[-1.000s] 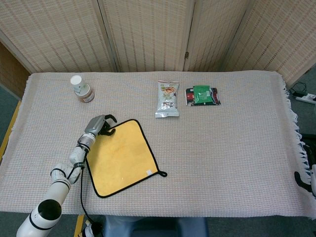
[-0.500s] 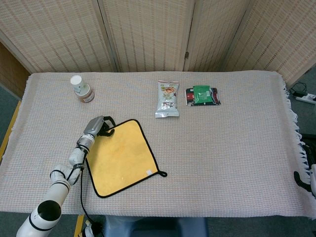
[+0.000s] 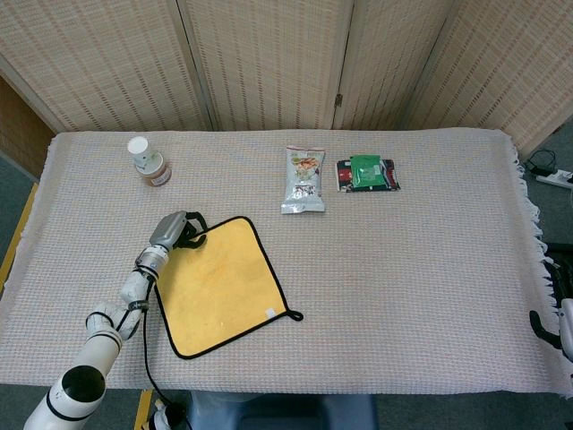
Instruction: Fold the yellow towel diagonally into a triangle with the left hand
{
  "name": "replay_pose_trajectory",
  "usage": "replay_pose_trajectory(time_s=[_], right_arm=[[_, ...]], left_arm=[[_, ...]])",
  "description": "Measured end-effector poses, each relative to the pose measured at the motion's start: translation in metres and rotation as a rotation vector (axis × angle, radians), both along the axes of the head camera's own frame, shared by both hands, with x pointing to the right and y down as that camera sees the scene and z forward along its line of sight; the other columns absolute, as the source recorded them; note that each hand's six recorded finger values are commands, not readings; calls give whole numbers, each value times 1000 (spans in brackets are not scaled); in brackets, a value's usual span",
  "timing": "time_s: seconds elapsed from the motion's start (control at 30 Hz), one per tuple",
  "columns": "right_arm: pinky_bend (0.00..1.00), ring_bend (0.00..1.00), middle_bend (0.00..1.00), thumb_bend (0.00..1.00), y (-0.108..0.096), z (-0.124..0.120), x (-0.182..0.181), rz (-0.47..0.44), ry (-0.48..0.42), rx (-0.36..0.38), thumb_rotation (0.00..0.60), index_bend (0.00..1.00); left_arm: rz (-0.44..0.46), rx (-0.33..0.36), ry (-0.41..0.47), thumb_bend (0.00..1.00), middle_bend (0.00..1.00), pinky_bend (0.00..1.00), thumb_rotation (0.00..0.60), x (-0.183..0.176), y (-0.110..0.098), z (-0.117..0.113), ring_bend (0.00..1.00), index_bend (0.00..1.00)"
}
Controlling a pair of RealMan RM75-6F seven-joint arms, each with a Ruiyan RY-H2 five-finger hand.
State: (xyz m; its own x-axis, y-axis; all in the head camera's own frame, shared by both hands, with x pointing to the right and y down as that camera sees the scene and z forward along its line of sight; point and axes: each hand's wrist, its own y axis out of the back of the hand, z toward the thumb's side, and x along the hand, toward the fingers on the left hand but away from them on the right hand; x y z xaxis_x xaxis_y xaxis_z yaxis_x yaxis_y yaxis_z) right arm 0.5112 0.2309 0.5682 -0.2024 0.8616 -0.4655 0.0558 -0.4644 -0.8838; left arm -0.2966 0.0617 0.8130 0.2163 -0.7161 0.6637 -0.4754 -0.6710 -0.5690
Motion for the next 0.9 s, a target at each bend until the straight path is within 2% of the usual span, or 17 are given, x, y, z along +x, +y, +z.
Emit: replay_pose_trajectory(time_s=[0.1,0.43,0.53,0.67,0.9], right_arm=[[0,0,0,464,0,0,-2,-5,0,3,600,0],[0,0,0,464,-1,2,-1,1,5,-1,600,0],[0,0,0,463,-1,0,0,3,5,4,600,0],[0,0,0,463,-1,0,-1,0,1,5,600,0],[0,0,0,464,1,-3,-5,-15,-8,12,600,0]], left_arm=[[2,-8,-6,448,1000,1000,600,-2,1,1,1000,449],[-18,-48,-31,448,1000,1000,600,-10,7,7,1000,419],[-20,-51,-28,448,1000,1000,600,-9,8,8,1000,462],[-14,-40,-13,449,1000,1000,600,-5,8,7,1000,597],[0,-7,7,453,1000,1000,600,-3,10,3,1000,662]])
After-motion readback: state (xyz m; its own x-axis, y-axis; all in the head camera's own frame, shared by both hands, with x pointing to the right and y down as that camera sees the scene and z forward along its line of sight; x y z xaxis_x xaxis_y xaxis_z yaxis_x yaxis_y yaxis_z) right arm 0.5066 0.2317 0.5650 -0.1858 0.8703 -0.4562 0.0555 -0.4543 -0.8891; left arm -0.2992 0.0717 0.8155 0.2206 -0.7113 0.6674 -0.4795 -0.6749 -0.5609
